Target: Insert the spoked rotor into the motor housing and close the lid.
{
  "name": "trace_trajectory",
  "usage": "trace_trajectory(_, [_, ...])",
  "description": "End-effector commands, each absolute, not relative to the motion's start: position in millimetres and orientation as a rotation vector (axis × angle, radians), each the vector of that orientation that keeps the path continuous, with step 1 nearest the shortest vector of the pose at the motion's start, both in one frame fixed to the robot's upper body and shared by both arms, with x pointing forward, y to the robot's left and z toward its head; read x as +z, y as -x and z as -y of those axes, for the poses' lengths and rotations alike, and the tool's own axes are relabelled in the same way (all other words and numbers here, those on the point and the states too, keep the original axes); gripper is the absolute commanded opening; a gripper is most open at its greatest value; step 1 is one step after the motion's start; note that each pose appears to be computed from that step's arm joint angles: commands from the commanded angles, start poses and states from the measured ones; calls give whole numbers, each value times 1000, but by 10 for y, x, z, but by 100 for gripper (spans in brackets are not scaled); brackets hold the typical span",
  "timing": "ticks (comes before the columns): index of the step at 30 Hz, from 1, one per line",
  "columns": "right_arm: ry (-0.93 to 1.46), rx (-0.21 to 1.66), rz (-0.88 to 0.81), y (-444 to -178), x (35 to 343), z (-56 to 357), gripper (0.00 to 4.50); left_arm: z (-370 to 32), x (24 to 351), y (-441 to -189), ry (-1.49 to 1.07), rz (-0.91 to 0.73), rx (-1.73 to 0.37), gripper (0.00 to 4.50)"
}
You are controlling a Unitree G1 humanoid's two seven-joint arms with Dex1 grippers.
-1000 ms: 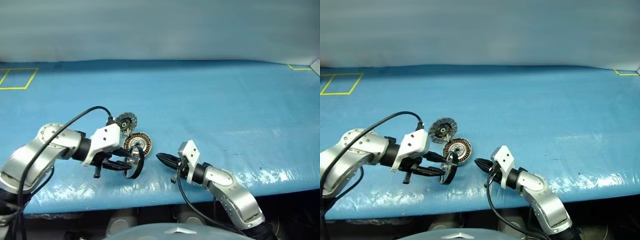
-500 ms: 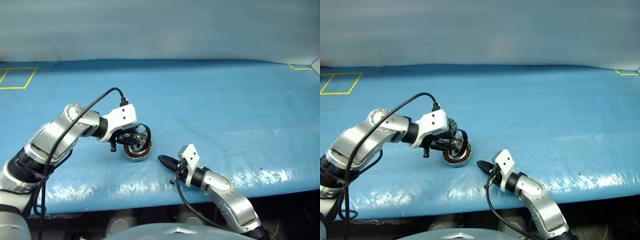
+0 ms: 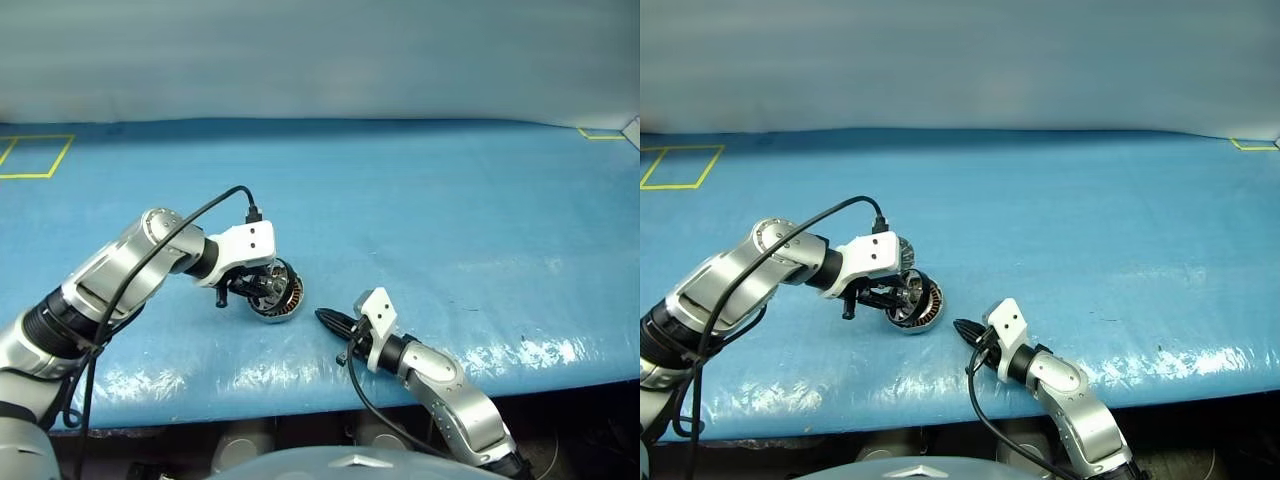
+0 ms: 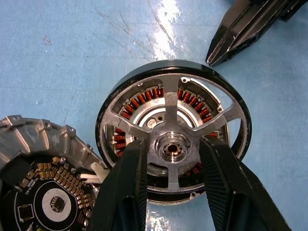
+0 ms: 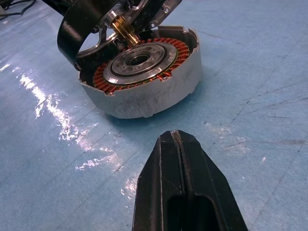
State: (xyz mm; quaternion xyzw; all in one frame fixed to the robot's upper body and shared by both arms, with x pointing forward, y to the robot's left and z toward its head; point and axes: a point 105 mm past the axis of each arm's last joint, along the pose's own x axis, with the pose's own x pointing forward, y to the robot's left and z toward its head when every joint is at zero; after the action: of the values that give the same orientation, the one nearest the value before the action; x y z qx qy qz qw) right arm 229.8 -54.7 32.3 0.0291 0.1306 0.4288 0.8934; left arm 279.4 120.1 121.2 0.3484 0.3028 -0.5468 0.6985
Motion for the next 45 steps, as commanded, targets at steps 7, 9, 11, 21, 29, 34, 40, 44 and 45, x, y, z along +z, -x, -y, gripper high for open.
trace_trajectory(7, [-58, 886, -216, -2345, 428, 534, 0, -1283, 1245, -2855, -857, -684, -1192, 129])
trace_trajectory(9, [-58, 886, -216, -2345, 428, 529, 0, -1278, 1232, -2849, -862, -690, -1201, 129])
trace_trajectory(11, [-59, 886, -216, -2346, 428, 527, 0, -1272, 1216, -2836, -872, -697, -1217, 129])
trace_trajectory(21, [-57, 870, -216, -2360, 429, 552, 0, -1159, 1294, -2867, -885, -650, -1250, 129])
trace_trajectory(29, [-60, 865, -221, -2359, 418, 551, 0, -1160, 1384, -2859, -891, -623, -1244, 129])
trace_trajectory(34, [-59, 875, -223, -2366, 414, 525, 0, -1165, 1412, -2817, -896, -621, -1249, 129])
trace_trajectory(40, [-59, 880, -223, -2374, 417, 517, 0, -1155, 1465, -2795, -895, -612, -1252, 129])
trace_trajectory(44, [-59, 880, -225, -2372, 414, 513, 0, -1166, 1454, -2796, -905, -616, -1250, 129])
trace_trajectory(45, [-60, 880, -225, -2371, 414, 511, 0, -1181, 1437, -2808, -910, -623, -1244, 129])
